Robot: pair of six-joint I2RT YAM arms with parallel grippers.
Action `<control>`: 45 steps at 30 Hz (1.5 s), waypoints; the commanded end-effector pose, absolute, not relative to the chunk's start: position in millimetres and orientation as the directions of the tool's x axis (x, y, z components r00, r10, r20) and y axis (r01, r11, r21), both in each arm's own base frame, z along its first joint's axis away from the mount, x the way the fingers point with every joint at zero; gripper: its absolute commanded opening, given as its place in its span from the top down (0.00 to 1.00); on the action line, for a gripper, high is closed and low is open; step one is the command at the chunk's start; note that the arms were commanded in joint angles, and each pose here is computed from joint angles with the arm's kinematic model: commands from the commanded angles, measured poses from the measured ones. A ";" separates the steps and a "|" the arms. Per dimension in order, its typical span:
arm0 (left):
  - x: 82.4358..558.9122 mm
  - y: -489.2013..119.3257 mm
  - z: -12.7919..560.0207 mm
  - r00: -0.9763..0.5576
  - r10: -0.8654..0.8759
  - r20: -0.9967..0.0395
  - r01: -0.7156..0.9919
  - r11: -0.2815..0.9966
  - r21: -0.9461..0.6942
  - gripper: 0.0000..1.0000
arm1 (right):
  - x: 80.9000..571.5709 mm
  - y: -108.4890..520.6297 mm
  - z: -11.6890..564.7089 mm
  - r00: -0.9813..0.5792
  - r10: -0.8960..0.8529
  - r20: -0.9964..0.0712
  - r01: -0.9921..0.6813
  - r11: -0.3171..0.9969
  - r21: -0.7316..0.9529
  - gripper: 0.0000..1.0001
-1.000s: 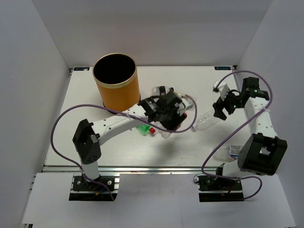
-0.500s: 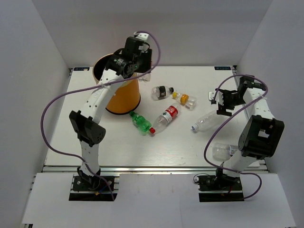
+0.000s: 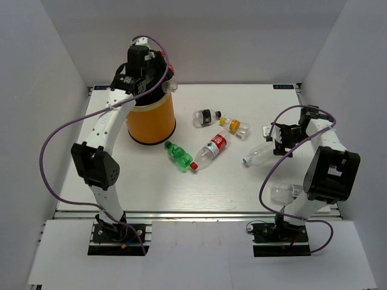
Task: Put the plastic bottles in the bin
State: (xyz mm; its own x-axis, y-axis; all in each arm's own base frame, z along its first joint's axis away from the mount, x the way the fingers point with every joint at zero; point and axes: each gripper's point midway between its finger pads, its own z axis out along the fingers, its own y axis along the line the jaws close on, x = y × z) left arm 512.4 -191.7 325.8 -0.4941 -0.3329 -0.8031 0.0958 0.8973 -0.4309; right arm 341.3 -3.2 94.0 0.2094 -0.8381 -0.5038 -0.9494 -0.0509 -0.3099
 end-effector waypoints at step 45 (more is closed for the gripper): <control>306.4 -207.0 249.6 -0.828 0.050 -0.558 0.261 0.916 -0.305 0.00 | 374.6 17.2 11.1 0.583 -0.753 -0.307 -0.813 -0.533 -0.235 0.18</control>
